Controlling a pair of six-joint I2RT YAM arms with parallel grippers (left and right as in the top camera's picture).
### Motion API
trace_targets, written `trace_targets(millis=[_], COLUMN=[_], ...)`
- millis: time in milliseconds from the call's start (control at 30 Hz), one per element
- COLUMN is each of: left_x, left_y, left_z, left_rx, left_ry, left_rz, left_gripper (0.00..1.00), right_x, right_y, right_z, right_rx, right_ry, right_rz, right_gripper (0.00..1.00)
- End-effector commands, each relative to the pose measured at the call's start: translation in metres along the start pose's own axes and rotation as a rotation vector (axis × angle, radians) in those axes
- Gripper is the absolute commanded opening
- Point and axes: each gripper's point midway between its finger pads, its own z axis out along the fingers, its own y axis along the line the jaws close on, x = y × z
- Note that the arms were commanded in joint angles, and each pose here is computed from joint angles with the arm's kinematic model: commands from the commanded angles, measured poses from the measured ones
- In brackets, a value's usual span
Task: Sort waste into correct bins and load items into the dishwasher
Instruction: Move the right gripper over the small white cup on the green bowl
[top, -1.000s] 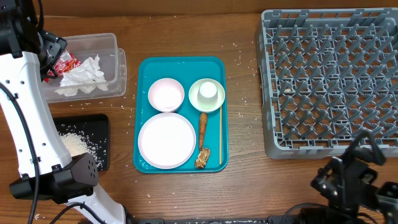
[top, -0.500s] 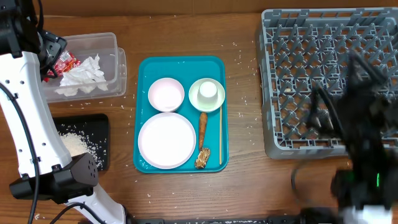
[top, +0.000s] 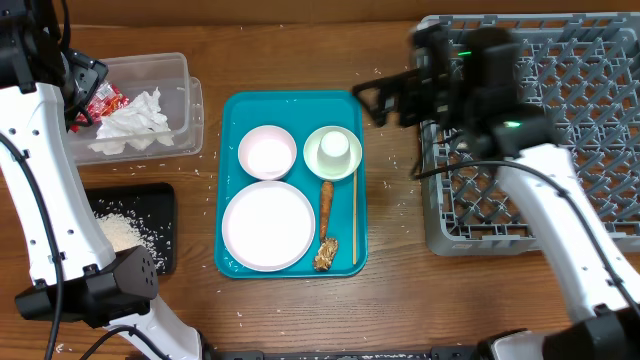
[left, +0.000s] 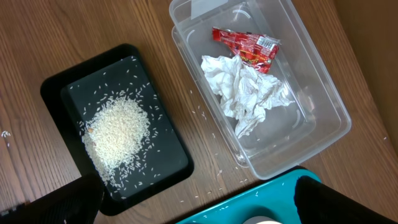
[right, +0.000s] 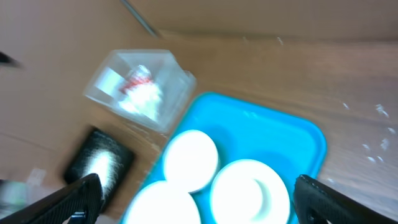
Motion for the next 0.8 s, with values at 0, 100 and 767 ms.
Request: trace_targets(millis=[0, 100, 767], left_x=[0.001, 0.001, 0.001], left_y=[0.0, 0.0, 0.0], left_z=[-0.004, -0.004, -0.004], left_rx=[0.006, 0.006, 0.006], left_ry=[-0.006, -0.006, -0.006], left_rz=[-0.009, -0.009, -0.009], left_gripper=[1.0, 1.0, 1.0], right_x=[-0.001, 0.027, 0.075], right_y=[-0.014, -0.002, -0.017], right_z=[0.013, 0.033, 0.121], right_rx=[0.242, 0.218, 0.317], right_ry=[0.012, 0.109, 0.169], right_rz=[-0.128, -0.146, -0.003], right_gripper=[1.0, 1.0, 1.0])
